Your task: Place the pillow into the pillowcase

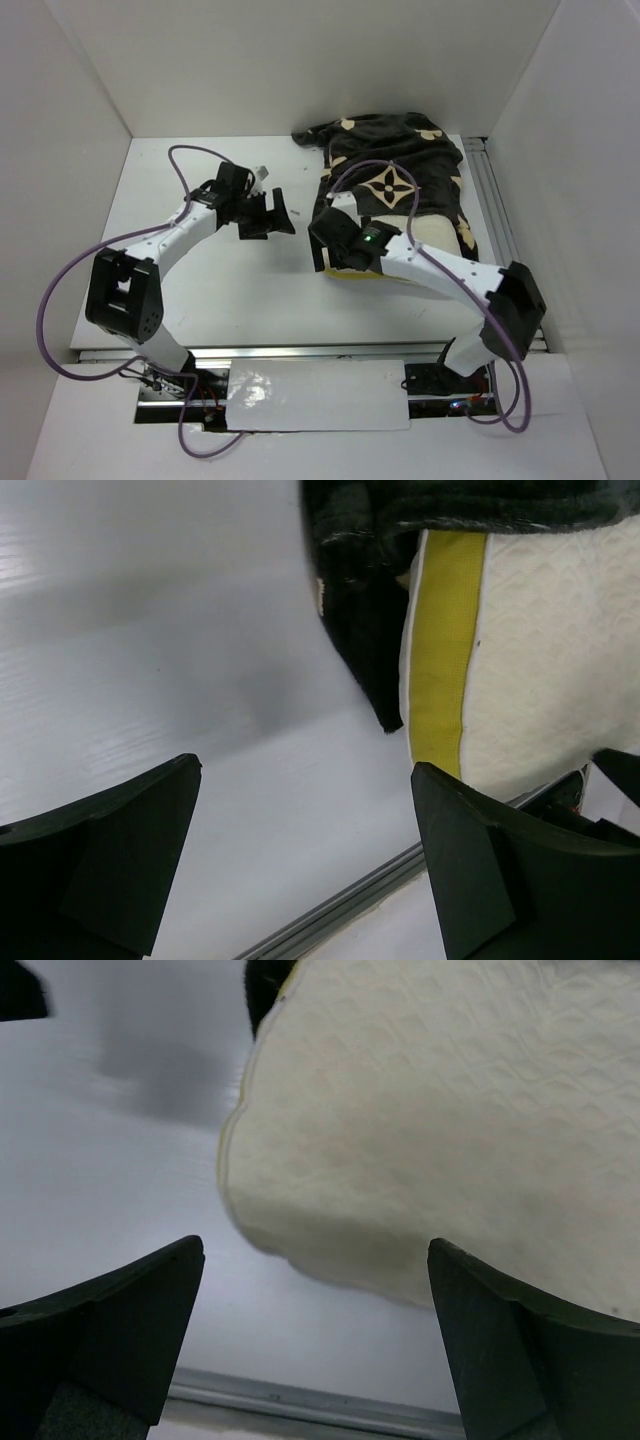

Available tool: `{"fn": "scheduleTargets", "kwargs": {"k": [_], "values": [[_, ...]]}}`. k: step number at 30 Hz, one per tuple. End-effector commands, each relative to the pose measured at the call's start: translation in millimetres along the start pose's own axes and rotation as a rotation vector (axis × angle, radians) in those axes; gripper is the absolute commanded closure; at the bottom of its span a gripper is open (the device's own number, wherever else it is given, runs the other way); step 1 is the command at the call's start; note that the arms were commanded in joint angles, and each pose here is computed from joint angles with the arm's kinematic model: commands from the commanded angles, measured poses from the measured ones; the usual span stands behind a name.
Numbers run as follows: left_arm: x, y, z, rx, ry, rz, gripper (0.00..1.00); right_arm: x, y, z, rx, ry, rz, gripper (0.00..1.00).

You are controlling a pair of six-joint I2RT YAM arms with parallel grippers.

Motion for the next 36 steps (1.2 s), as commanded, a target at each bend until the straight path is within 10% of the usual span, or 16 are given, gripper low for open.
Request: {"fn": "scheduleTargets", "kwargs": {"k": [1, 8, 10, 14, 25, 36], "values": [[11, 8, 0, 0.0, -0.064, -0.043, 0.0, -32, -10, 2, -0.078, -0.088, 0.003, 0.0], [14, 10, 12, 0.017, -0.059, -0.05, 0.0, -107, -50, -10, -0.145, -0.063, 0.112, 0.0], [11, 9, 14, 0.022, -0.052, -0.042, 0.0, -113, -55, -16, -0.138, -0.12, 0.099, 0.15], [4, 7, 12, 0.0, -0.039, -0.034, 0.0, -109, -44, -20, -0.161, -0.119, 0.036, 1.0], [-67, -2, -26, -0.13, -0.016, 0.045, 0.0, 3, 56, -63, -0.178, -0.031, -0.281, 1.0], [-110, 0, -54, -0.203, -0.16, 0.059, 0.0, 17, 69, -82, -0.209, 0.061, -0.328, 1.0]]}}
Point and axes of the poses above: each gripper's point midway between its finger pads, its own x axis back along the fingers, its own z axis along the line the jaws close on, y = z × x, the point moved 7 cm from there along x, back along the fingers, and after that the axes turned 14 degrees about x, right-handed, at the moved point
